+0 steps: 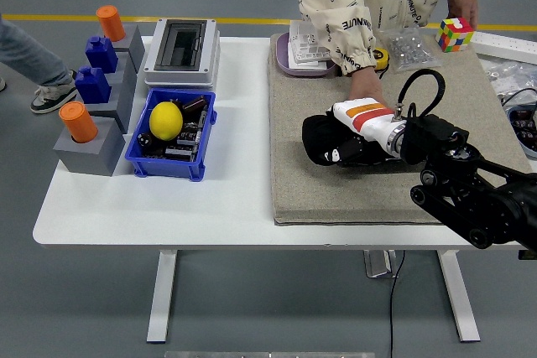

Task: Pick the rag up,wipe the panel,place it on the desk

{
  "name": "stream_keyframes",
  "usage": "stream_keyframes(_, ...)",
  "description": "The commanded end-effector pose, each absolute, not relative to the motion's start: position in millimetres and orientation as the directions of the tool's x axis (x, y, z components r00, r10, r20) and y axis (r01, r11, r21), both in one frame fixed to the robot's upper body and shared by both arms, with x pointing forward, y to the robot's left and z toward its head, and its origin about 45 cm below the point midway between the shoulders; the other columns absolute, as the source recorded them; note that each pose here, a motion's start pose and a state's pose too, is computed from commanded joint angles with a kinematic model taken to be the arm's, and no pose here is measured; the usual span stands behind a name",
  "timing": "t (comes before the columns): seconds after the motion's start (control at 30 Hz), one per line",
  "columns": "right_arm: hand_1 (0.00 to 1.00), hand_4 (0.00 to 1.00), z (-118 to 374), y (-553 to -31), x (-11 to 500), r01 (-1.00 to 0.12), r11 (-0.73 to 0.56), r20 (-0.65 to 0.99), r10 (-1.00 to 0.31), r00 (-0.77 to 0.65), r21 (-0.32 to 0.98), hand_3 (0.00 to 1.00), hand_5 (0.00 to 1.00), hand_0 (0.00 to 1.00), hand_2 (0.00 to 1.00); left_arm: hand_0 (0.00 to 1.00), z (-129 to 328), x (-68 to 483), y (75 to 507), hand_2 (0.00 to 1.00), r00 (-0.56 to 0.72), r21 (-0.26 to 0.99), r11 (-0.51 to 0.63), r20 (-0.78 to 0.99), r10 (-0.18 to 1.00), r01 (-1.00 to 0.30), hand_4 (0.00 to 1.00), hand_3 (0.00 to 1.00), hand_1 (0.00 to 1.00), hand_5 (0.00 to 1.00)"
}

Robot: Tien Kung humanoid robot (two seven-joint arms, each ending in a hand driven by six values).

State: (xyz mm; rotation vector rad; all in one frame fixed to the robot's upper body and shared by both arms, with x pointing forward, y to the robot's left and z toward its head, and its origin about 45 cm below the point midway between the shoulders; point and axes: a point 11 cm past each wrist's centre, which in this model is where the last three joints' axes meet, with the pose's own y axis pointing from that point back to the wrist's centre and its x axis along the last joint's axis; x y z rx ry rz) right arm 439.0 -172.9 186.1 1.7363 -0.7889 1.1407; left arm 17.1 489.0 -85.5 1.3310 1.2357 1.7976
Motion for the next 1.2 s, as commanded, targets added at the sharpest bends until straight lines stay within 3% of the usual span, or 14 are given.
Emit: stream_keyframes(1.2,0.453,0.797,194,-368,433,-0.940,-0.030,0.937,-0.077,0.340,0.339,0.497,0.245,0.304,0.498,0.650,-87,14,486,0.747,-0.338,0.913,-0.400,0.401,0.851,0.076,0.599,0.566,0.697,0.481)
